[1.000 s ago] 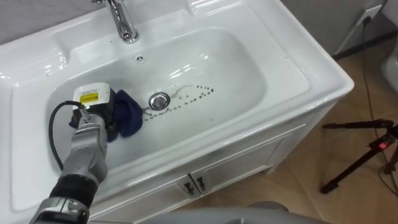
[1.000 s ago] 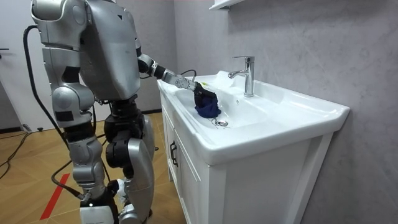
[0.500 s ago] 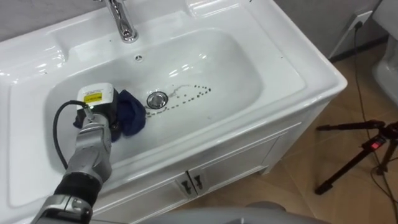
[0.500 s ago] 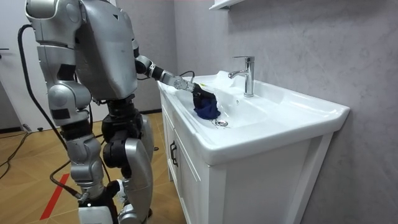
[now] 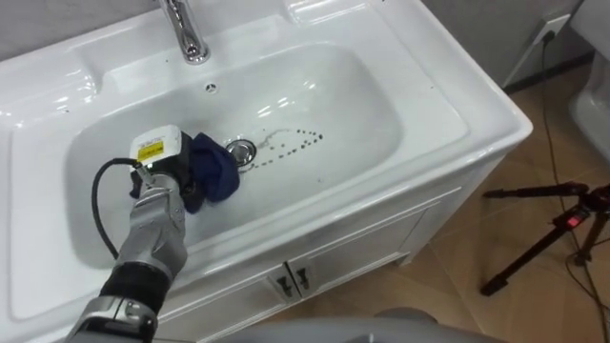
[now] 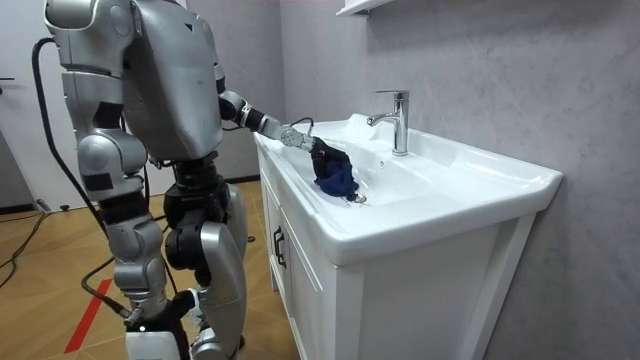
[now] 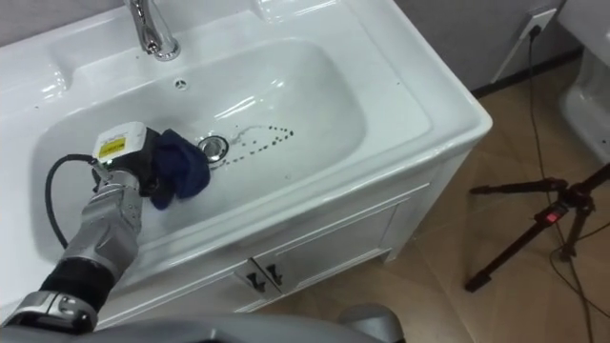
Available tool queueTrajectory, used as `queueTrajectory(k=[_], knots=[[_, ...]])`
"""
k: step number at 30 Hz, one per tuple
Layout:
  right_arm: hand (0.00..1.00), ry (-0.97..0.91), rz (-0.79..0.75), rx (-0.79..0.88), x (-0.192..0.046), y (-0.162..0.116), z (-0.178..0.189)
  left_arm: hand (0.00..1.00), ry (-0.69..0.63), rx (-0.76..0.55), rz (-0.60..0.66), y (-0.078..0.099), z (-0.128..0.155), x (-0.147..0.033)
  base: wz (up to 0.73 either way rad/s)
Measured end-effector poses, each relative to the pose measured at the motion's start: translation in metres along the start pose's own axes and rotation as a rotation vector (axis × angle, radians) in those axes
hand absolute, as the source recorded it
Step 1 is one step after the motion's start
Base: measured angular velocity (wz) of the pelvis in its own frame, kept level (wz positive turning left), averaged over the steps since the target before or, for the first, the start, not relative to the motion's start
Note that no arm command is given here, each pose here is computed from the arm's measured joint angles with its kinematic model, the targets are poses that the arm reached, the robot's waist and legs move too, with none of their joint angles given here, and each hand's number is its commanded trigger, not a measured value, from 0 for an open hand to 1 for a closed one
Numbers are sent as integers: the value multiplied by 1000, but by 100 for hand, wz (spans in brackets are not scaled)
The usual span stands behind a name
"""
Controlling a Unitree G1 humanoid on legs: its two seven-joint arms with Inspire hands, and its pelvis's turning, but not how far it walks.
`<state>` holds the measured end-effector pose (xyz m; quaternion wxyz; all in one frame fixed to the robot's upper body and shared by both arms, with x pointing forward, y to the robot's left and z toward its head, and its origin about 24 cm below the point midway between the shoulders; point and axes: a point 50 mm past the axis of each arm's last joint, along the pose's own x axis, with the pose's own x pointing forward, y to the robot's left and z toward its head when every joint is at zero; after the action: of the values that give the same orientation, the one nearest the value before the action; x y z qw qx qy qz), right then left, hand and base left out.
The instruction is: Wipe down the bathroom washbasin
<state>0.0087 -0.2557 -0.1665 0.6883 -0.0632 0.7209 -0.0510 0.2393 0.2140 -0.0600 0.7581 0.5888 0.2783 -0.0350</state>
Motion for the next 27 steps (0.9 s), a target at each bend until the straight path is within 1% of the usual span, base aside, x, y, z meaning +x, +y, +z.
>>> queueTrajectory(k=[7,12,15,18,22,27], knots=[[0,18,13,2,1,5,-5,100,-26,-169,-61,-4,11,4,-7],[0,17,23,-2,1,6,-5,100,-46,-240,-87,-1,17,9,-15],[0,22,19,-36,1,5,-5,100,-43,-258,-111,1,21,14,-2],[0,6,28,-30,0,6,0,100,-67,-258,-125,7,28,16,0],[0,-32,23,-43,-1,5,12,100,-121,-238,-113,18,45,20,0],[0,-39,17,-82,-1,6,16,100,-196,-258,-118,29,69,21,-4]])
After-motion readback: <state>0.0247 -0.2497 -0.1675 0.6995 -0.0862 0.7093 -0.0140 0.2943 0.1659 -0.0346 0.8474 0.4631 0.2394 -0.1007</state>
